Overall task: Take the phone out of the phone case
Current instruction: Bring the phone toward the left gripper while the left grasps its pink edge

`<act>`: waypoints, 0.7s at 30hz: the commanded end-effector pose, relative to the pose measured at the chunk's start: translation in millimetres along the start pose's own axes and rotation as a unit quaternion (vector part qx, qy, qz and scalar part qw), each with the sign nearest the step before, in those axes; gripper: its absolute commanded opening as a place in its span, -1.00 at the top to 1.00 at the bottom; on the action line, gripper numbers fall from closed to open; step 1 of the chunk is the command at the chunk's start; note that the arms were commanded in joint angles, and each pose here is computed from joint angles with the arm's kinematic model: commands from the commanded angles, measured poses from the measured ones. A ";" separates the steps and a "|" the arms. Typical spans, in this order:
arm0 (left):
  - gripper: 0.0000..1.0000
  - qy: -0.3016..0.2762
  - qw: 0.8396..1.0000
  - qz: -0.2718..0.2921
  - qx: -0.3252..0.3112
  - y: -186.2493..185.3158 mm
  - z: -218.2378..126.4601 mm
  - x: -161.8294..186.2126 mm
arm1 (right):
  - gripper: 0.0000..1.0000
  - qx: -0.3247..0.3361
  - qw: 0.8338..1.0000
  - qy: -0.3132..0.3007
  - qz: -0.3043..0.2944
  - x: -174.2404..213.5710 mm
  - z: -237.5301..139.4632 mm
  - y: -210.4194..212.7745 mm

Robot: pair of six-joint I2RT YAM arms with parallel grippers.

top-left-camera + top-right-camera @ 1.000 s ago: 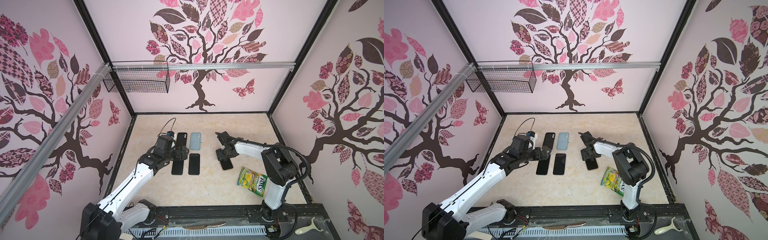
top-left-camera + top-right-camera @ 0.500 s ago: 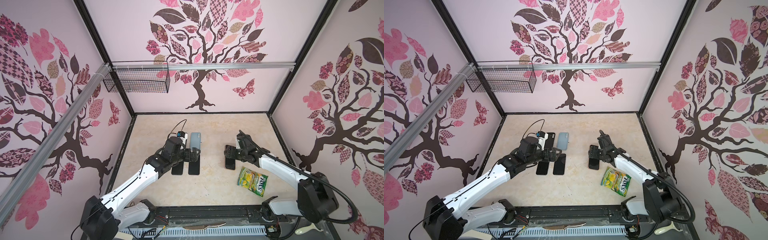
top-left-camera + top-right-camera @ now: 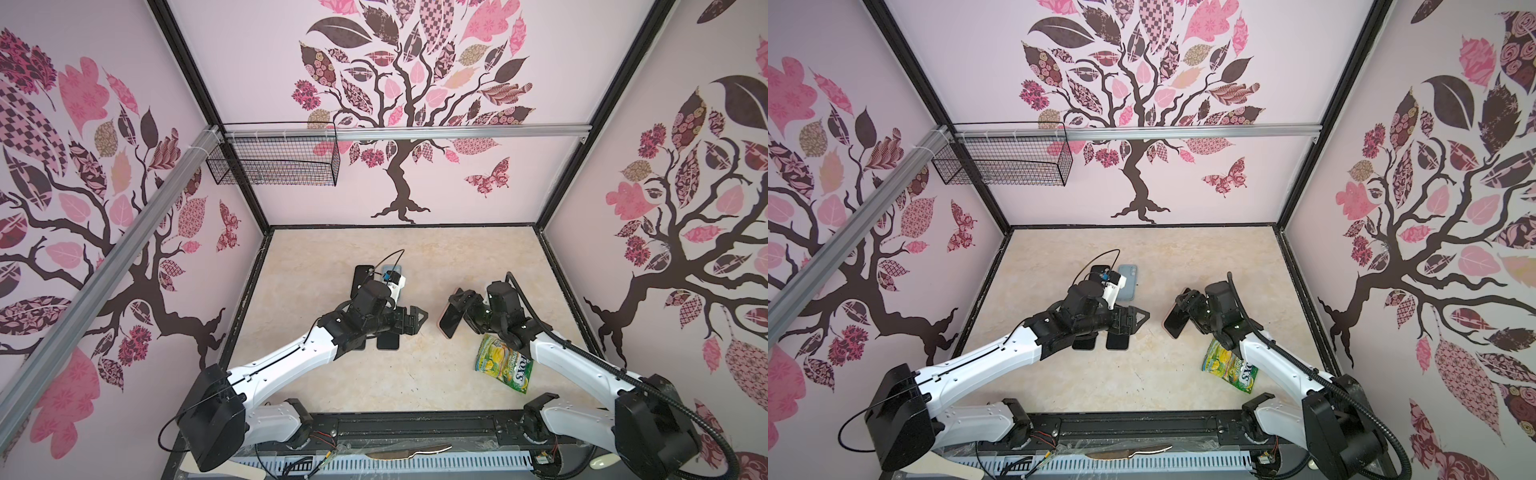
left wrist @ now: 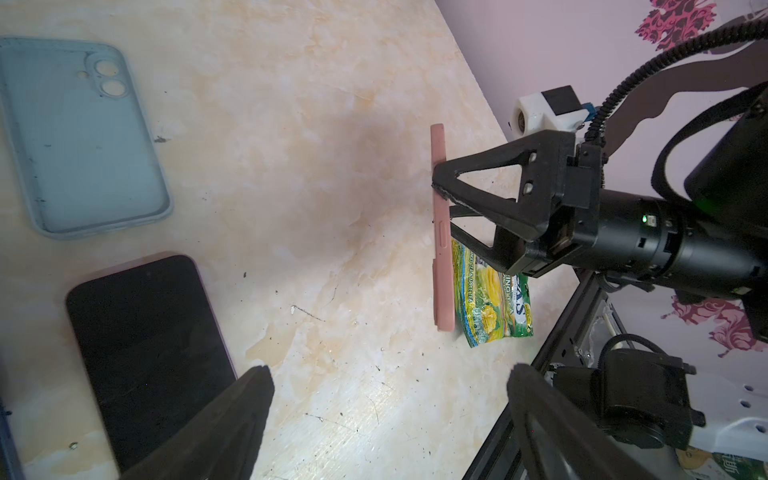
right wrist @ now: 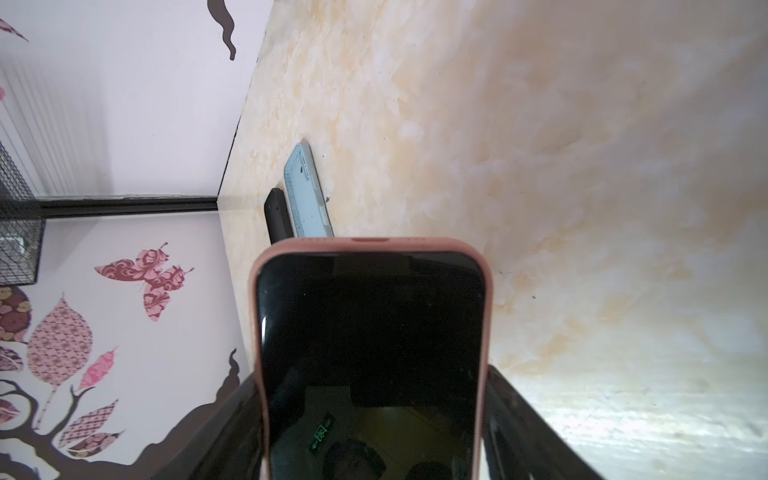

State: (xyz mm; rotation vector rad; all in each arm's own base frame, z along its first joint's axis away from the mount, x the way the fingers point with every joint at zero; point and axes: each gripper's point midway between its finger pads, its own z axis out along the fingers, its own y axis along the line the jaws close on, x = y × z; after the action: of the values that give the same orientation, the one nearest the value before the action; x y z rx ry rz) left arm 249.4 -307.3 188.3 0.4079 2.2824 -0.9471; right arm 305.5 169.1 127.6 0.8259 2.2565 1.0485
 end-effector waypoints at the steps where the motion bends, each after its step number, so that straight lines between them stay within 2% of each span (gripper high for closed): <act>1: -0.79 0.000 1.000 0.003 0.019 -12.8 9.6 1.4 | 1.00 -0.075 0.997 -0.013 0.031 -2.5 -13.9 38.5; 6: -0.65 0.017 1.000 -0.008 0.008 -11.0 26.8 11.7 | 1.00 -0.080 0.996 -0.019 0.029 3.5 -15.1 39.2; 14: -0.56 0.032 0.999 -0.003 0.006 -16.8 43.2 15.8 | 1.00 -0.080 0.997 -0.013 0.015 12.2 -14.1 44.0; 21: -0.27 0.038 0.999 -0.005 0.001 -16.3 51.2 17.8 | 1.00 -0.079 0.997 -0.012 0.011 13.3 -14.2 45.6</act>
State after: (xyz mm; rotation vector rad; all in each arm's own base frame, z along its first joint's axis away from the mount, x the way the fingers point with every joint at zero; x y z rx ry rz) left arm 239.7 -344.4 137.6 0.4497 2.4154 -0.9349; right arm 293.9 189.3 138.7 0.8395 2.2047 1.1378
